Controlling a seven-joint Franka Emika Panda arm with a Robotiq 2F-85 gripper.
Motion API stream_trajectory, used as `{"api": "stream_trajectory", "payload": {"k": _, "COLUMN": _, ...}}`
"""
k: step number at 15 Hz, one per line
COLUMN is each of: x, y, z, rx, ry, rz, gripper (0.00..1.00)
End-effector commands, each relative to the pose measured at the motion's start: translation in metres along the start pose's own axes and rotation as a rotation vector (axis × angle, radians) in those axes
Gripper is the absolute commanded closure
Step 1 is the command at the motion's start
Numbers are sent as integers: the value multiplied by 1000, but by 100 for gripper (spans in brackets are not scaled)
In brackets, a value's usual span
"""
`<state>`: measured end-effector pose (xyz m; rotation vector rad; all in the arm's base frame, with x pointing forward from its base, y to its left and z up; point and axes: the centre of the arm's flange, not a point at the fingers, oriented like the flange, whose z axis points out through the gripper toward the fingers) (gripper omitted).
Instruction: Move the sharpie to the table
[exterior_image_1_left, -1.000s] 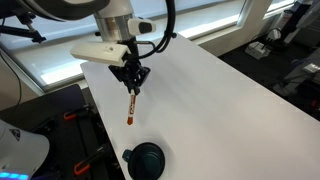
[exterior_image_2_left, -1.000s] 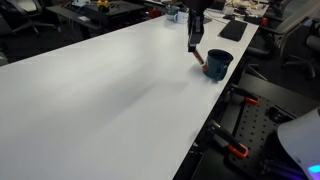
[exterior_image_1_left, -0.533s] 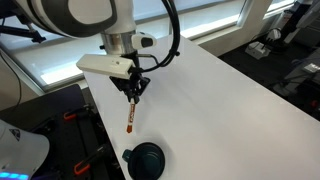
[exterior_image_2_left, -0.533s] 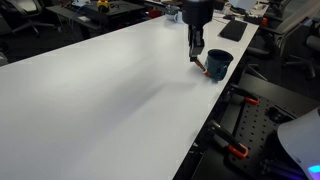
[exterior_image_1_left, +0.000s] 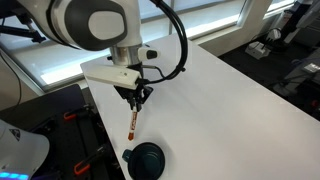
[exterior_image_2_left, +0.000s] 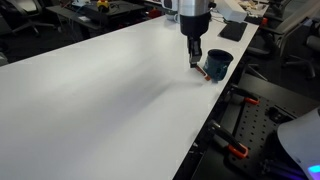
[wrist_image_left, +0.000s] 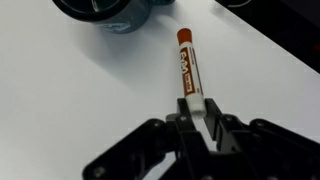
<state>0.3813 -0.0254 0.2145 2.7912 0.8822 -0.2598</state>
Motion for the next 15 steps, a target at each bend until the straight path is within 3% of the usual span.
{"api": "stream_trajectory", "payload": {"k": 1, "x": 10, "y": 9, "z": 19, "rx": -18, "ry": -12, "rz": 19, "gripper": 95}}
{"api": "stream_trajectory", "payload": {"k": 6, "x": 15, "y": 9, "z": 43, "rx": -57, "ry": -43, "rz": 25, "gripper": 93}}
{"api": "stream_trajectory", "payload": {"k": 7, "x": 15, "y": 9, "z": 47, "rx": -63, "ry": -50, "rz": 29, "gripper": 54}}
{"api": "stream_trajectory", "payload": {"k": 9, "x": 15, "y": 7, "z": 57, "rx": -69, "ry": -60, "rz": 31, "gripper": 46}}
{"api": "stream_trajectory", "payload": {"k": 15, "x": 10, "y": 14, "z": 80, "rx": -52, "ry": -102, "rz": 44, "gripper": 1}}
